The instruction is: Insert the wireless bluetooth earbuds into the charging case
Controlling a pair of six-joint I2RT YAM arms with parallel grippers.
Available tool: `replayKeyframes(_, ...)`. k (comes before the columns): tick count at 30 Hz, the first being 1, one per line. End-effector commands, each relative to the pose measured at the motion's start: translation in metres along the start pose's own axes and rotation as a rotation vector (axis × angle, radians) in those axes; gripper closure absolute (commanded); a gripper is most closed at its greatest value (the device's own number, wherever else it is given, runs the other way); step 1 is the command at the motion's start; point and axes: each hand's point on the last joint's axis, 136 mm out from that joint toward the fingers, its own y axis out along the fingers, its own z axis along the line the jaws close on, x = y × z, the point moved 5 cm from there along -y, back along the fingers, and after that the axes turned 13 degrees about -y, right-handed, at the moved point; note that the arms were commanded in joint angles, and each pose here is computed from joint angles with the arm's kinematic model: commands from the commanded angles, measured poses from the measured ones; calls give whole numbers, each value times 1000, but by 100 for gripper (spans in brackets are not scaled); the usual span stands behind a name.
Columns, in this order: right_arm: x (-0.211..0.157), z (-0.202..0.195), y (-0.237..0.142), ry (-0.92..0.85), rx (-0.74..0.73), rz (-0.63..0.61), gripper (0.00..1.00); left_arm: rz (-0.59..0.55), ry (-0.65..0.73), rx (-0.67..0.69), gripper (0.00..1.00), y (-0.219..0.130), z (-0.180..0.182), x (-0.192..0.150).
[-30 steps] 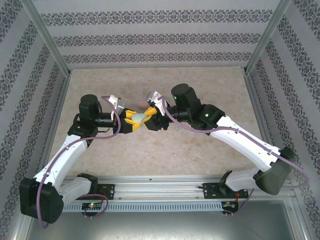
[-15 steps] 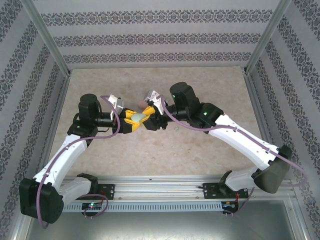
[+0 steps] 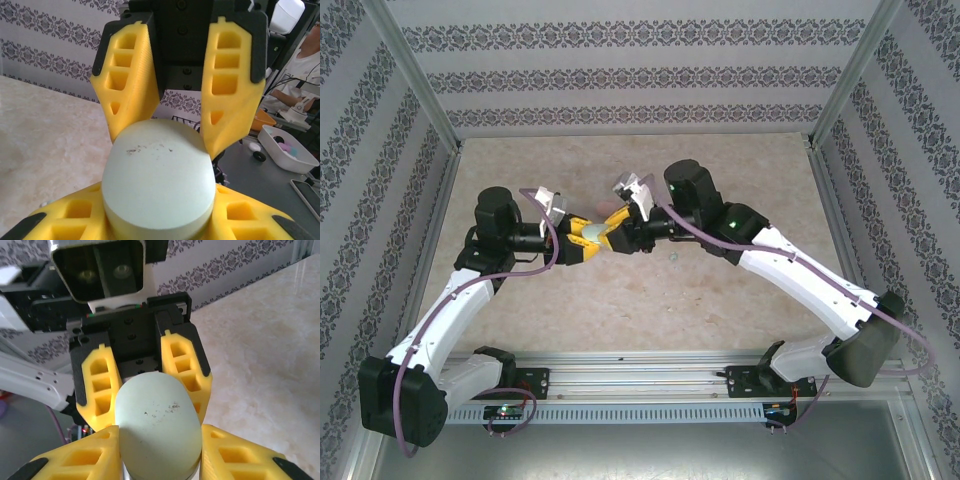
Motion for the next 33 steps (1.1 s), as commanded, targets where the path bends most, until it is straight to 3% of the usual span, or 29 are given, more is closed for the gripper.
replayKeyframes(1, 18, -18, -9, 96, -53, -112, 68, -1, 61, -68, 83, -1, -16, 11)
replayKeyframes(14, 11, -39, -9, 212, -129, -114, 60, -13, 63, -82, 83, -1, -18, 15)
replayKeyframes(33, -3, -60, -11, 333, -246, -127, 56, -12, 51, -83, 83, -1, -18, 14)
